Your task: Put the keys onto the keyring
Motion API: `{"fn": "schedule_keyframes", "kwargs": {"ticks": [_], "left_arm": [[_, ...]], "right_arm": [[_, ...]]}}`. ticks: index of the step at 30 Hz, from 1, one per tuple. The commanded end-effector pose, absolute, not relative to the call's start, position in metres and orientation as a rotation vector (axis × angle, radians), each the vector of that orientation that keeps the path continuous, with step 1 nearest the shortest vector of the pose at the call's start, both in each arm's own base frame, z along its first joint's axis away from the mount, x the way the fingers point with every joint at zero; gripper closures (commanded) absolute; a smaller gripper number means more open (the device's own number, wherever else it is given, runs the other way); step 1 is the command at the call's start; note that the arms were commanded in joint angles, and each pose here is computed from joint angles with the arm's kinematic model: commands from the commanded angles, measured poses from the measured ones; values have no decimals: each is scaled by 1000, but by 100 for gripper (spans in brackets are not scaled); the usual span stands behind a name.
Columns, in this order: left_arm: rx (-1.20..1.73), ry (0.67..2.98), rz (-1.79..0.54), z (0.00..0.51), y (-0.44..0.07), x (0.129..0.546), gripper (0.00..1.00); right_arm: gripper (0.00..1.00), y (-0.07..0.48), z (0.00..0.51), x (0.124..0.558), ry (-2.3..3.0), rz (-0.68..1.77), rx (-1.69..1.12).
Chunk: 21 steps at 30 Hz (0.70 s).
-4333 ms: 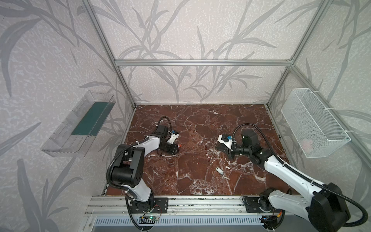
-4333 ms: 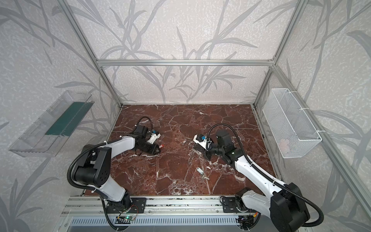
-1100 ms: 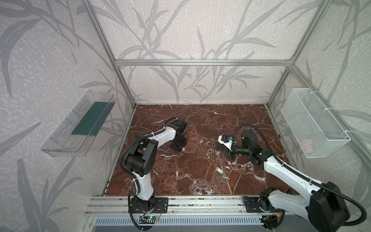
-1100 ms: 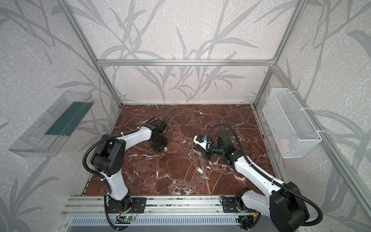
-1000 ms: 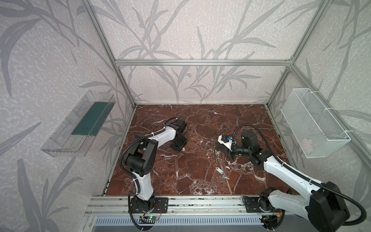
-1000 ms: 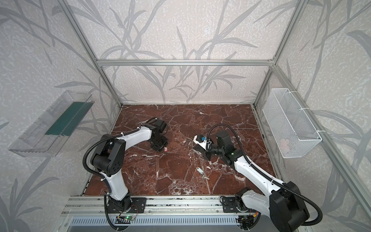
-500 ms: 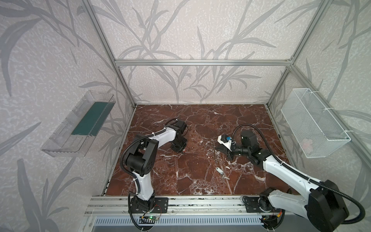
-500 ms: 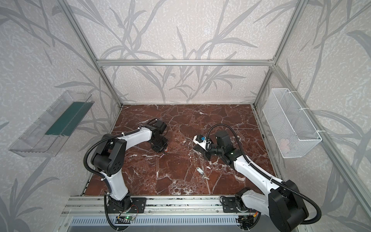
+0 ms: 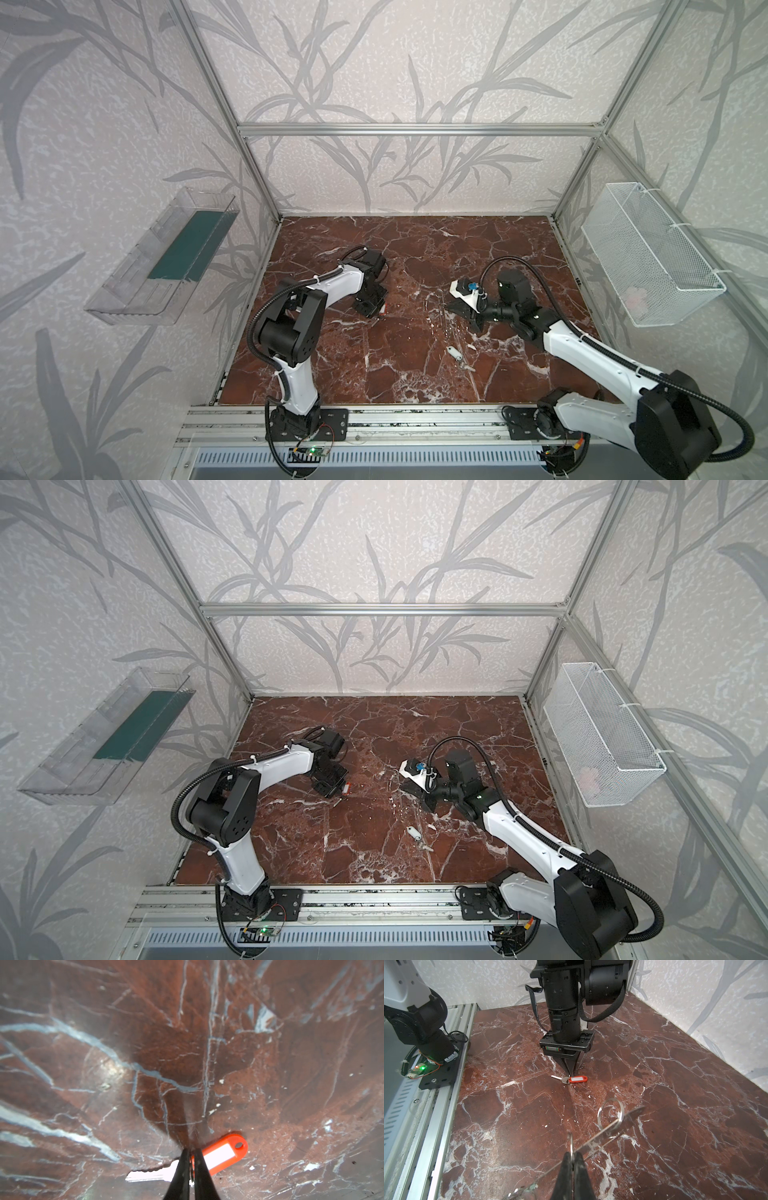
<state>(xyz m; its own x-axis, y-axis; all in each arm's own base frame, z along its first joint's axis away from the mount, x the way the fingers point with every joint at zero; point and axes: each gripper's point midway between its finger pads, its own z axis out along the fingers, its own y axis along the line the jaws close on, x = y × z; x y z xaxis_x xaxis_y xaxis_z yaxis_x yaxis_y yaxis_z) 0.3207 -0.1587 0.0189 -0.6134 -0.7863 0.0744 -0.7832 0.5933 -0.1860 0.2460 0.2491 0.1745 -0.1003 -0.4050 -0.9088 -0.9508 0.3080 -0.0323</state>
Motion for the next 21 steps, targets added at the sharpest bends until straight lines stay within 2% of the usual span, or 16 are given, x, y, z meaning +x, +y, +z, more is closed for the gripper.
{"fn": "schedule_keyframes", "kwargs": {"ticks": [1,6,10,15,19,21], "left_arm": [[-1331,2783,-303,29,-155,316,94],[-1242,2770,-319,42,-153,320,97],[-1315,2764,-304,37,-155,310,97],[-1380,2697,-366,35,-169,313,89],[-1272,2652,-313,59,-158,322,65],[-1186,2633,-293,74,-153,327,58]], "right_arm": [[100,252,178,245,1648,771,-1250],[100,253,177,246,1656,775,-1248],[100,253,177,247,1666,770,-1245],[100,252,177,246,1677,767,-1247],[100,251,176,247,1678,757,-1246],[100,251,175,247,1682,757,-1249]]}}
